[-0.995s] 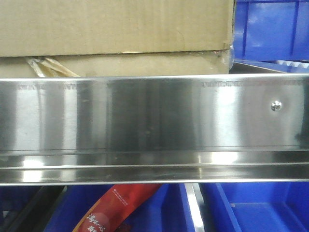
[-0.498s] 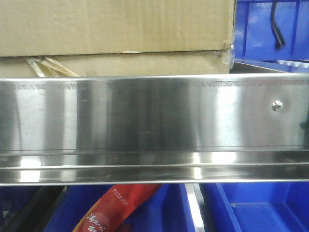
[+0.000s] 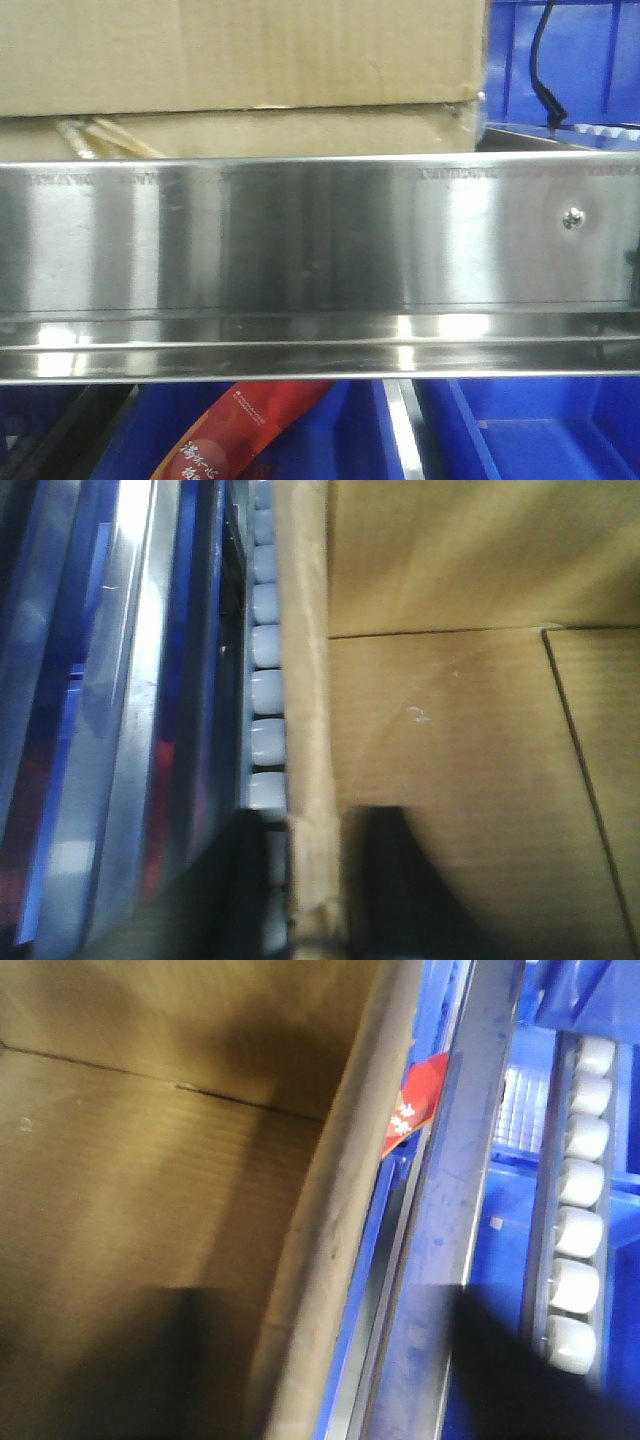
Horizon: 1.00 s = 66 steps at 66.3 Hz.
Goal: Grab carton from right shelf to conveyor
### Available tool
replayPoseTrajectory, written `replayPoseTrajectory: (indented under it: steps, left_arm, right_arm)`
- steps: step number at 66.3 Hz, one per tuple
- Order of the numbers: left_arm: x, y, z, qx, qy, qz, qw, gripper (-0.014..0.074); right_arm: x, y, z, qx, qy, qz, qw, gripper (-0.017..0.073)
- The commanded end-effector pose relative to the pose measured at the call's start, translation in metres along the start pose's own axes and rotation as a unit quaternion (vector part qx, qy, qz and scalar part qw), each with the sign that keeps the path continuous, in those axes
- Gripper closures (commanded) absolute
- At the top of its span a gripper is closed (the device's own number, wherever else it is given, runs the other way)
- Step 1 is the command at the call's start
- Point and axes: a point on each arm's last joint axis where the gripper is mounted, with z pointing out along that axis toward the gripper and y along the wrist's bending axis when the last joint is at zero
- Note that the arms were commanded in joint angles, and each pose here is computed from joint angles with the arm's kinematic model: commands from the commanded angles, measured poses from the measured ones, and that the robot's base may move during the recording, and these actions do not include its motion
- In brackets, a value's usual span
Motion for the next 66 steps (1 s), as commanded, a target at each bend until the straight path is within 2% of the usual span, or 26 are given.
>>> replayPoseTrajectory:
  steps: [1,4,14,30,41,47,55,66]
  left_arm:
    - [-0.002,0.002,-0.004,0.0,-0.009,-0.002,1.0,0.0588]
    - [-0.002,0.002,-0.004,0.0,-0.009,-0.002,1.0,0.059]
    - [-0.004,0.003,-0.012,0.002,-0.021,-0.004,1.0,0.0603]
    - [0.004,0.012,-0.084,0.031,-0.094,-0.02,0.995,0.0603]
    - [0.012,0.016,-0.12,0.047,-0.13,-0.025,0.99,0.0603]
    - [0.022,0.011,-0.135,0.061,-0.139,-0.016,0.988,0.0603]
    - [0.042,-0.005,-0.152,0.089,-0.141,0.005,0.986,0.0604]
    - [0.075,-0.023,-0.157,0.106,-0.121,0.027,0.987,0.0607]
  right_arm:
    - [-0.003,-0.002,-0.007,0.009,-0.017,-0.003,1.0,0.0643]
    - [-0.003,-0.002,-0.009,0.009,-0.019,-0.003,1.0,0.0617]
    - [-0.003,-0.001,-0.023,0.01,-0.034,-0.005,0.999,0.0629]
    - [0.002,0.0,-0.091,0.017,-0.102,-0.013,0.995,0.0629]
    - [0.016,0.001,-0.132,0.014,-0.136,-0.015,0.991,0.0629]
    - [0.031,0.0,-0.146,0.015,-0.135,-0.015,0.991,0.0629]
    - [0.059,-0.003,-0.155,0.017,-0.117,-0.015,0.993,0.0629]
    - [0.091,-0.005,-0.162,0.011,-0.096,-0.012,0.995,0.0629]
